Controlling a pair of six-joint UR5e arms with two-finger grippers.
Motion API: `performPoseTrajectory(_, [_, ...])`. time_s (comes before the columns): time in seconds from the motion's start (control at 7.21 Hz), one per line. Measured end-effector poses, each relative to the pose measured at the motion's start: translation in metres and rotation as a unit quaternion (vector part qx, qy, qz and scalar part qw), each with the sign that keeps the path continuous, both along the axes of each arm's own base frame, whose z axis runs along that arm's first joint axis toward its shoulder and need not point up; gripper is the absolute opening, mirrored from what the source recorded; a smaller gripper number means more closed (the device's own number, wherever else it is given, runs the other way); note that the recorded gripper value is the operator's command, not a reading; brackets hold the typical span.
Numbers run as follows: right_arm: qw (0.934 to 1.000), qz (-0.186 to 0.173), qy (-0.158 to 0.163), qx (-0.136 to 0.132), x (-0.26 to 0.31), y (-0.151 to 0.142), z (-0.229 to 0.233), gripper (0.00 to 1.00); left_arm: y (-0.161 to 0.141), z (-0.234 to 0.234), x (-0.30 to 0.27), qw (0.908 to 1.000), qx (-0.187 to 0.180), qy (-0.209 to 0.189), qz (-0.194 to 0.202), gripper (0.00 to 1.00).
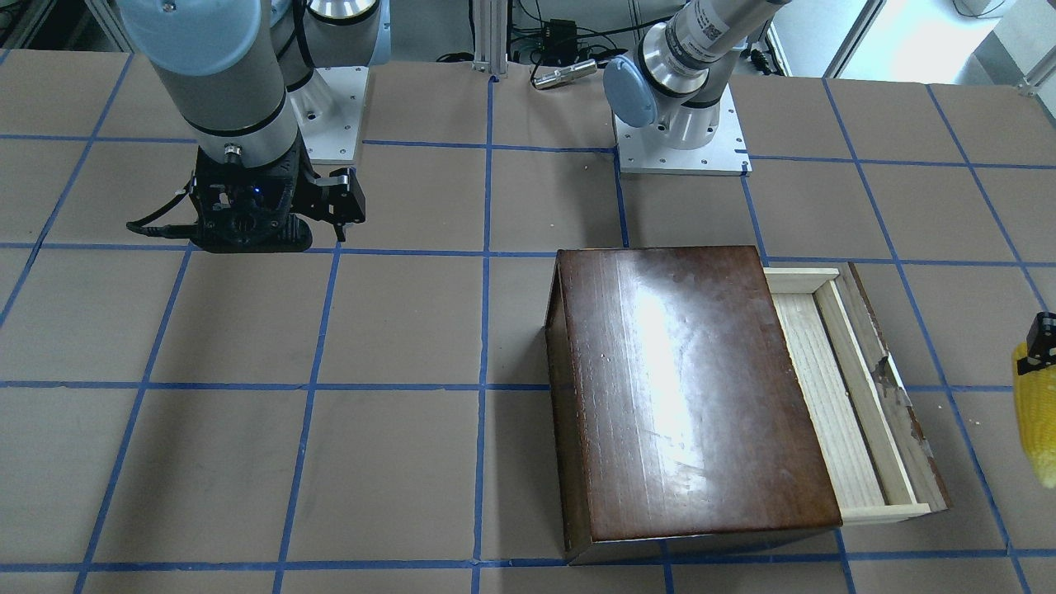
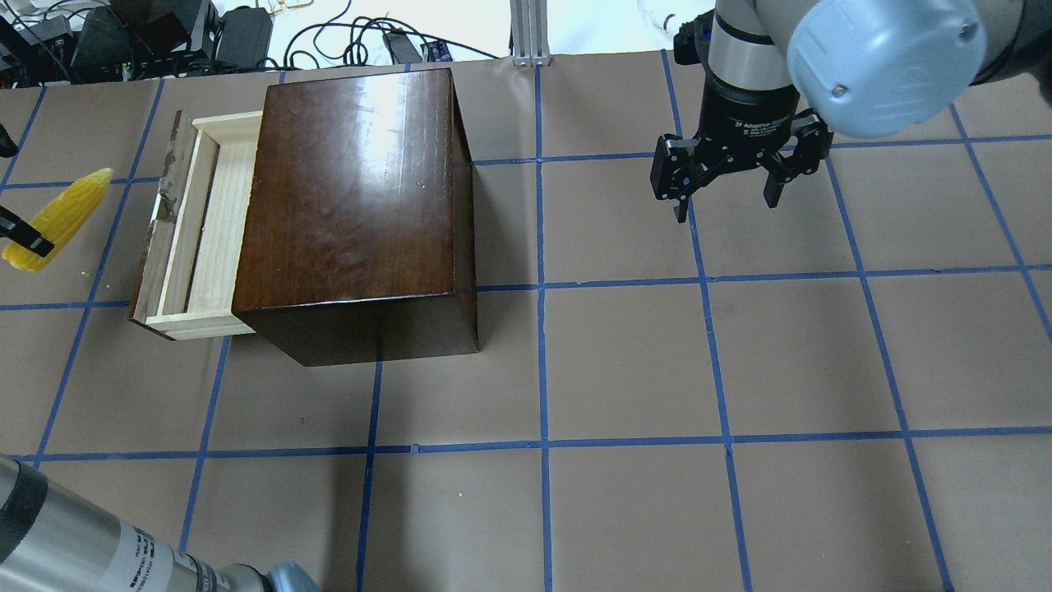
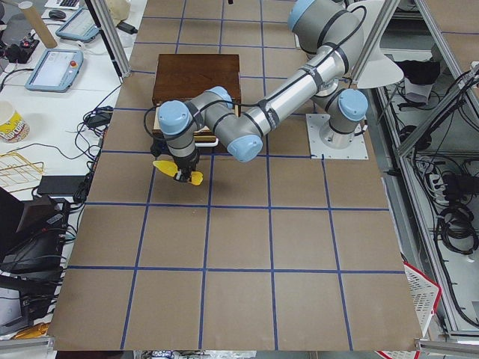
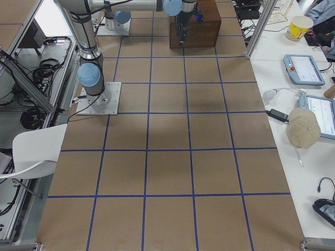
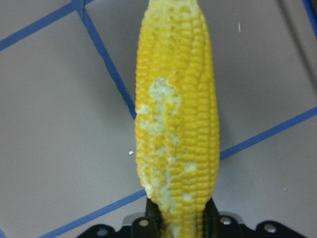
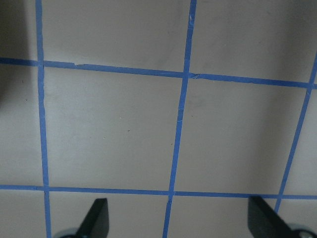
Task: Open drawer and put corn inside
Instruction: 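Carry the corn with the left gripper over the open drawer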
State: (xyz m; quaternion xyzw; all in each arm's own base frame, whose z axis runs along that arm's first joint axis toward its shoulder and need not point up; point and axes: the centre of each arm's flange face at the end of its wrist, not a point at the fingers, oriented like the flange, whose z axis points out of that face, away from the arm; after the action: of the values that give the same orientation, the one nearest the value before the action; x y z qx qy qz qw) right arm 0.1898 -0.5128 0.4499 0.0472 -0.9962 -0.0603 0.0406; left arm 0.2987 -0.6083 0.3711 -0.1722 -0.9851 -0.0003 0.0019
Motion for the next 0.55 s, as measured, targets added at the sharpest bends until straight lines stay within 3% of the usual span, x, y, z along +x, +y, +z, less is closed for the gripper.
performPoseTrajectory(0.55, [1.0, 0.0, 0.0, 0.0, 0.0, 0.0, 0.0, 1.0, -0.006, 0.068, -0.095, 0.9929, 0.011, 0.008, 0.118, 0.0])
